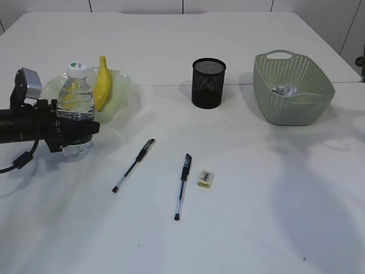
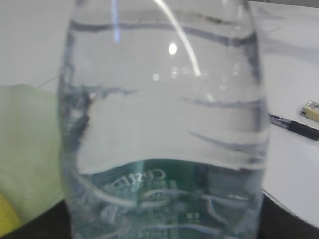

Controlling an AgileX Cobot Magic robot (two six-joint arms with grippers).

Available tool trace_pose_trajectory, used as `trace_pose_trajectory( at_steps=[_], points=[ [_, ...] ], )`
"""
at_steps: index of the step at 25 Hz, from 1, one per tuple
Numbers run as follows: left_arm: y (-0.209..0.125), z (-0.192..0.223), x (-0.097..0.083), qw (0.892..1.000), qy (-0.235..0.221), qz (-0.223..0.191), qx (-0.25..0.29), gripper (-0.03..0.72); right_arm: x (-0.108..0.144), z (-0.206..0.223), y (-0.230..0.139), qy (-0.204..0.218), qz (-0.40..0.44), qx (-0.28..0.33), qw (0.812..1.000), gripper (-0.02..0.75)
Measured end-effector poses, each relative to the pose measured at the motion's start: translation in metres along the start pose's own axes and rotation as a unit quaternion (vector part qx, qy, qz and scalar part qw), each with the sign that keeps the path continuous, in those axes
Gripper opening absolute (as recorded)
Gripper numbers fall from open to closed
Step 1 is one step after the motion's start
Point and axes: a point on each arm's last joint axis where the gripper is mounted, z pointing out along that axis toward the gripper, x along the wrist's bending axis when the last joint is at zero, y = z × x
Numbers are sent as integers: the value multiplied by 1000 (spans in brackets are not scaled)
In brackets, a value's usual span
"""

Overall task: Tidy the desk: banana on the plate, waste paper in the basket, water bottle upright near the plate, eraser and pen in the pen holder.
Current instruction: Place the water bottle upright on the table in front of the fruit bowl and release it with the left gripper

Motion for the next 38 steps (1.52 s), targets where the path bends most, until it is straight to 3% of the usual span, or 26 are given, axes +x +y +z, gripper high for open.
trace_pose_trajectory(
  at_steps=[15,28,38],
  points=[
    [1,23,19,1000,-9,-13,-13,379,0,0,0,3,0,2,1000,528],
    [-7,26,19,1000,-11,-23,-9,379,1,0,-1,6,0,4,1000,528],
    [-9,26,19,1000,-11,5,-8,379,1,0,-1,6,0,4,1000,528]
  ],
)
